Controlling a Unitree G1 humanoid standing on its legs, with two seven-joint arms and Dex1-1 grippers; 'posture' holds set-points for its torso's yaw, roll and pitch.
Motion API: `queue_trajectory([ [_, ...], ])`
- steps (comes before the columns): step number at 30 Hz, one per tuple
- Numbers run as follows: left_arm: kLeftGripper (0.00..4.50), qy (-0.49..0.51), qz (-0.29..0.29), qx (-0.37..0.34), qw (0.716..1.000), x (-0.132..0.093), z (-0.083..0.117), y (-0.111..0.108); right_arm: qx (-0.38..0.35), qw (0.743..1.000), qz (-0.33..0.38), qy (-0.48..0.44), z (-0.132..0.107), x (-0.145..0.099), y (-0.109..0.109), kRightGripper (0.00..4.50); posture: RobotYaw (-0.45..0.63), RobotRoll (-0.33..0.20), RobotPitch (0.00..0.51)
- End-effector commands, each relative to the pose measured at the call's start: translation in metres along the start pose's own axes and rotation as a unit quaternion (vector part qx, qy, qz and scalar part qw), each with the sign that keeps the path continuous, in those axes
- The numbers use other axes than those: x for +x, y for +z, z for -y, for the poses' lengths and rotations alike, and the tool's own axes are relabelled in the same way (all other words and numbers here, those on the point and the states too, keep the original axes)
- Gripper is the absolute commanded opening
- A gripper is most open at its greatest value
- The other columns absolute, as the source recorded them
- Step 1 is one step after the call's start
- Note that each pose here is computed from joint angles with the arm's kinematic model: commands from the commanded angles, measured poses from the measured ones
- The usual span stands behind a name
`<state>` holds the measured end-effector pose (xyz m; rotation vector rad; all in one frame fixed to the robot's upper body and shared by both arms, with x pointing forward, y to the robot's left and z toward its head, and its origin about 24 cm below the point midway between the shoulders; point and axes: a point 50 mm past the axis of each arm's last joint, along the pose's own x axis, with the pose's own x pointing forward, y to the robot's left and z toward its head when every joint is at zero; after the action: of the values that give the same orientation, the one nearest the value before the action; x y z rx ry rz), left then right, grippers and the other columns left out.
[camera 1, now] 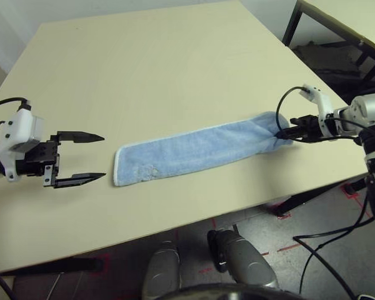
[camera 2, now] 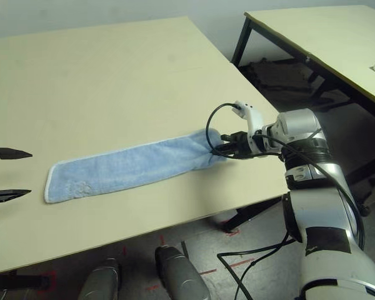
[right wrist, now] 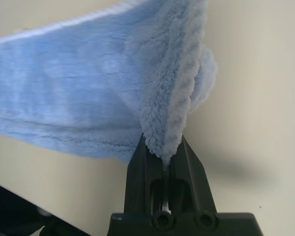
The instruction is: Fold the towel and set it aside.
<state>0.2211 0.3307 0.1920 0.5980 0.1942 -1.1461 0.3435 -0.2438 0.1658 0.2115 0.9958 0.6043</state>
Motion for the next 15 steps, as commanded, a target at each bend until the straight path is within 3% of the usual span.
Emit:
queue_trajectory([
  [1, 4.50, -0.003, -0.005, -0.006, 1.000, 0.001, 0.001, -0.005, -0.039, 0.999, -0.016, 0.014, -0.020, -0.002, 0.010, 0.04, -0.09, 0.000, 0.139],
  [8, 4.50, -0.002, -0.006, -0.006, 1.000, 0.002, 0.000, -0.006, -0.111, 0.991, -0.061, 0.033, -0.072, -0.002, 0.015, 0.04, -0.09, 0.000, 0.142],
  [15, 4.50, 0.000, -0.002, -0.007, 1.000, 0.006, -0.001, -0.007, -0.163, 0.982, -0.075, 0.064, -0.105, 0.008, 0.009, 0.04, -0.09, 0.000, 0.146],
])
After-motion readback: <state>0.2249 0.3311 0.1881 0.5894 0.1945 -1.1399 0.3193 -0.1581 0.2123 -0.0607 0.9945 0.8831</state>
